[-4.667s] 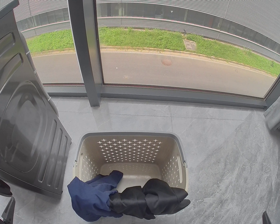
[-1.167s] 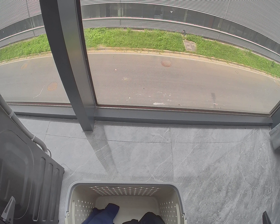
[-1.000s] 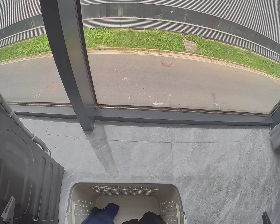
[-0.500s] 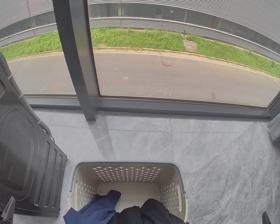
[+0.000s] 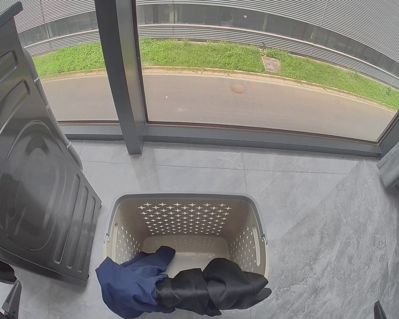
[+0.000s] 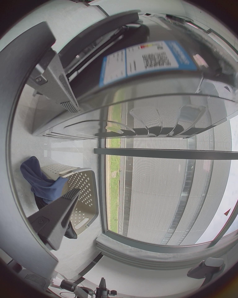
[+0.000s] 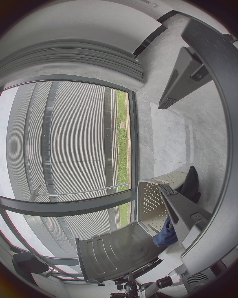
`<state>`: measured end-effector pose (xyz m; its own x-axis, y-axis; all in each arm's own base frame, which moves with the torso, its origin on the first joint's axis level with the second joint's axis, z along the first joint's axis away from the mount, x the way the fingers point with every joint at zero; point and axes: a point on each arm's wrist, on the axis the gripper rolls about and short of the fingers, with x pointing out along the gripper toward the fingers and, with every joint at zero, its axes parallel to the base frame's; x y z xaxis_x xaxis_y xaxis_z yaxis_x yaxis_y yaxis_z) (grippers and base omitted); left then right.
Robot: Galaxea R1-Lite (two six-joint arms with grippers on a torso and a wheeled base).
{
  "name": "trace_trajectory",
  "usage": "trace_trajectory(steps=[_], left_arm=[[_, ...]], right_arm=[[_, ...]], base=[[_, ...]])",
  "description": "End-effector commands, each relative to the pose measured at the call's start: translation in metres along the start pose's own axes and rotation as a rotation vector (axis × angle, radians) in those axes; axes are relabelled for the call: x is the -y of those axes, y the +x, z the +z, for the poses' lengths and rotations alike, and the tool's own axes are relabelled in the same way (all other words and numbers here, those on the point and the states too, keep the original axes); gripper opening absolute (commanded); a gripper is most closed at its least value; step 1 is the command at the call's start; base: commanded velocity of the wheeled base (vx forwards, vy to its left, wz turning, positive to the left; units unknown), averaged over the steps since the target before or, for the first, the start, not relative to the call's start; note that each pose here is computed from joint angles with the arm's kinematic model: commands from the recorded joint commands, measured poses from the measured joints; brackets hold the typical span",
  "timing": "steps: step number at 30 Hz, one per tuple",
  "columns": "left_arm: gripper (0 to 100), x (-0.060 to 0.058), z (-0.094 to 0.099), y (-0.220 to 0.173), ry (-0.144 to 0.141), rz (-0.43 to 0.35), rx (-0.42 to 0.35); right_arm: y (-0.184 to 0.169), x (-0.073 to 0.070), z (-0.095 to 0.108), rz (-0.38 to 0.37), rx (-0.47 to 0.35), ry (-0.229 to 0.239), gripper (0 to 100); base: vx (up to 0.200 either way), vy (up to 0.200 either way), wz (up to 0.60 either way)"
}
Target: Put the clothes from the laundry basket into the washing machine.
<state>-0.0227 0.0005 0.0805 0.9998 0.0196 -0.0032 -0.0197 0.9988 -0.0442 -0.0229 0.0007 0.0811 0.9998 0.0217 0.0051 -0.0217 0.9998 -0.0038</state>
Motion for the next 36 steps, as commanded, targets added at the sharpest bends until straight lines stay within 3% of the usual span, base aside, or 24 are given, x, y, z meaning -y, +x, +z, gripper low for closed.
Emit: trace_trajectory(steps=[1, 25, 36], left_arm=[[100, -0.0002, -0.0048, 0.0001, 0.000, 0.000, -0.001], [100, -0.0002, -0.0044, -0.0001, 0.000, -0.001, 0.000], [100, -0.0002, -0.0048, 0.0001, 0.000, 0.000, -0.001]], right_arm=[[0.0005, 0.0000, -0.0052, 0.000, -0.008, -0.002, 100], [0.0004, 0.0000, -0.0052, 0.001, -0.007, -0.002, 100], [0.0004, 0.0000, -0.0052, 0.001, -0.007, -0.002, 100]], base=[[-0.200, 0.000, 0.00], [-0.200, 0.000, 0.00], [0.000, 0.036, 0.00]])
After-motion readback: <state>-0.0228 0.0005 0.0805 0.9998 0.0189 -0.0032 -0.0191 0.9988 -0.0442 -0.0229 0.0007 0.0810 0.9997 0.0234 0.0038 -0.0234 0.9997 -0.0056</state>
